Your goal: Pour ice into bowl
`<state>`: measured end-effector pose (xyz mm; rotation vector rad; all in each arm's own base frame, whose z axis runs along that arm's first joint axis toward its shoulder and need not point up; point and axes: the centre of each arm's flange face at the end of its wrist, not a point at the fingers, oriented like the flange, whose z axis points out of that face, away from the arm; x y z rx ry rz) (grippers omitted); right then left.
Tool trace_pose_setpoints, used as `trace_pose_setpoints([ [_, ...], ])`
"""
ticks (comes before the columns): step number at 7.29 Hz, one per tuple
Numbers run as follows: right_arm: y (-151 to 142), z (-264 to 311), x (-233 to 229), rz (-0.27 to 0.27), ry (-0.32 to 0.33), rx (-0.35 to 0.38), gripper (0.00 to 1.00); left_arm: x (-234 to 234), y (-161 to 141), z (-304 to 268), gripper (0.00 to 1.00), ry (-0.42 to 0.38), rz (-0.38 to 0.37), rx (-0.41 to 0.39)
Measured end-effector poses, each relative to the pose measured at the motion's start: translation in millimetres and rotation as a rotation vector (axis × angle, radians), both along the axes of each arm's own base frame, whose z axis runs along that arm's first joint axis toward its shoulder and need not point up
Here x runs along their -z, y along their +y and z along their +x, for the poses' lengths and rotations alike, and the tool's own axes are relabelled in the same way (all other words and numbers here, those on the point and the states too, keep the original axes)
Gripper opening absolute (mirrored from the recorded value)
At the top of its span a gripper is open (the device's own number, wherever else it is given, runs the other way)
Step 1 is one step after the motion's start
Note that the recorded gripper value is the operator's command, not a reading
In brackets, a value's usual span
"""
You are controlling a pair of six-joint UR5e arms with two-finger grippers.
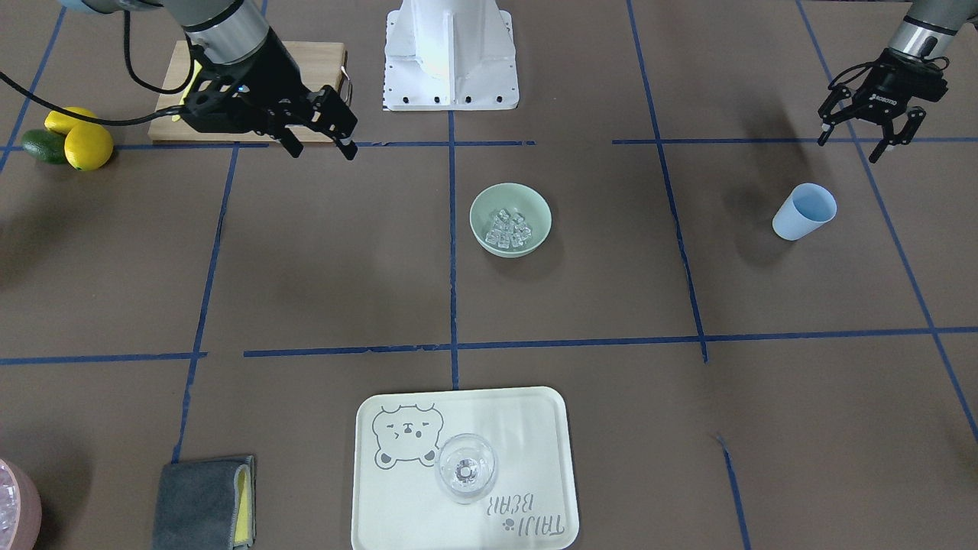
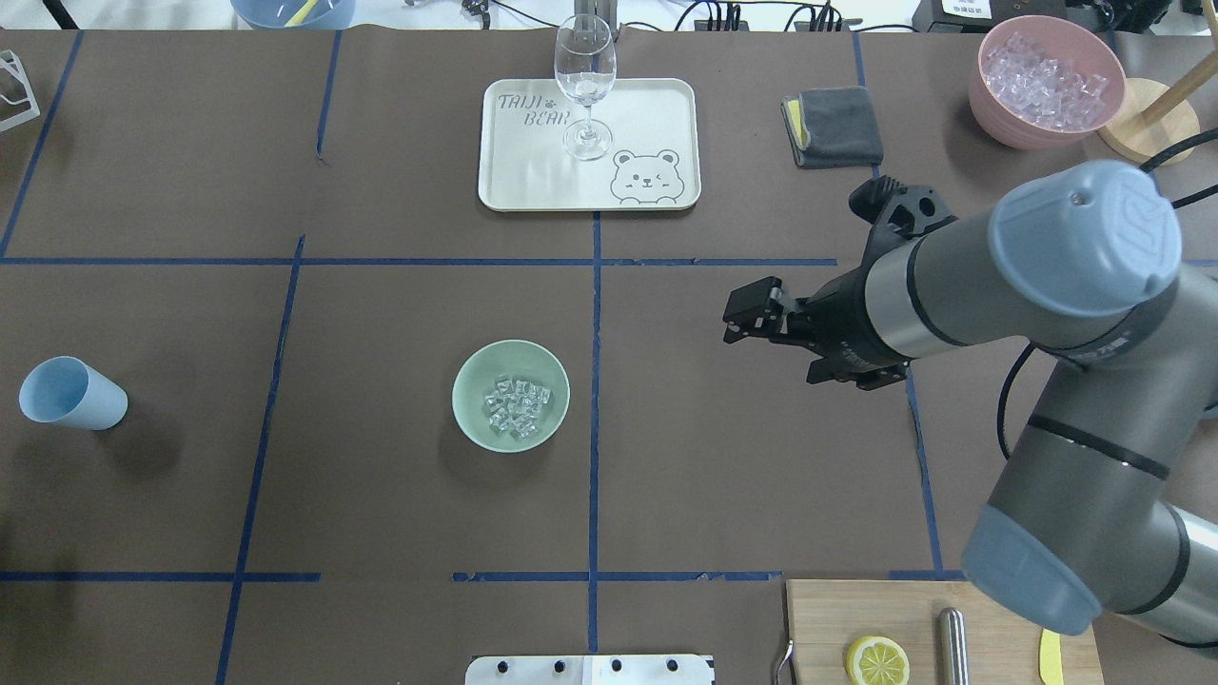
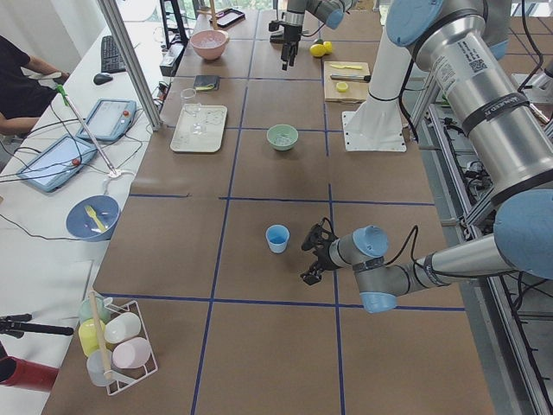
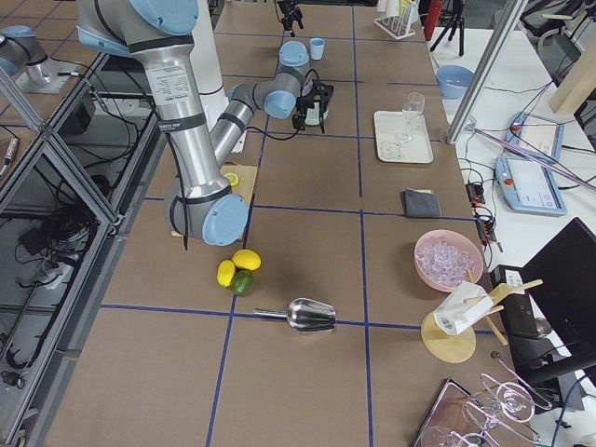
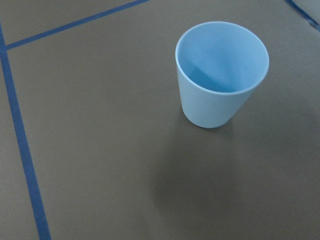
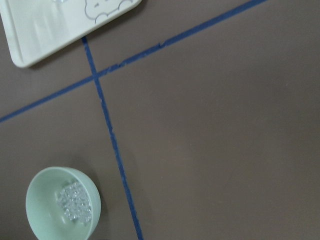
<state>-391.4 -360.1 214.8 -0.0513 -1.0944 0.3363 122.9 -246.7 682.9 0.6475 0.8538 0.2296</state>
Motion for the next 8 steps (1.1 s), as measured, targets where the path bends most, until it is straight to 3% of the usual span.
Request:
trace_pose_setpoints([
  [2, 18.9, -63.2, 8.8, 0.032, 0.028, 0.031, 1.0, 5.8, -53.9, -21.5, 1.0, 0.01, -0.066, 0.025],
  [5, 7.1, -145.6, 26.8, 0.043, 0.078, 0.031, 1.0, 13.6, -110.5, -79.5, 1.0, -0.033, -0.115, 0.023],
  [8, -6.3, -216.2, 49.0, 0.05, 0.129, 0.043, 1.0, 35.9, -128.1, -130.4, 1.0, -0.035, -0.157, 0.064],
])
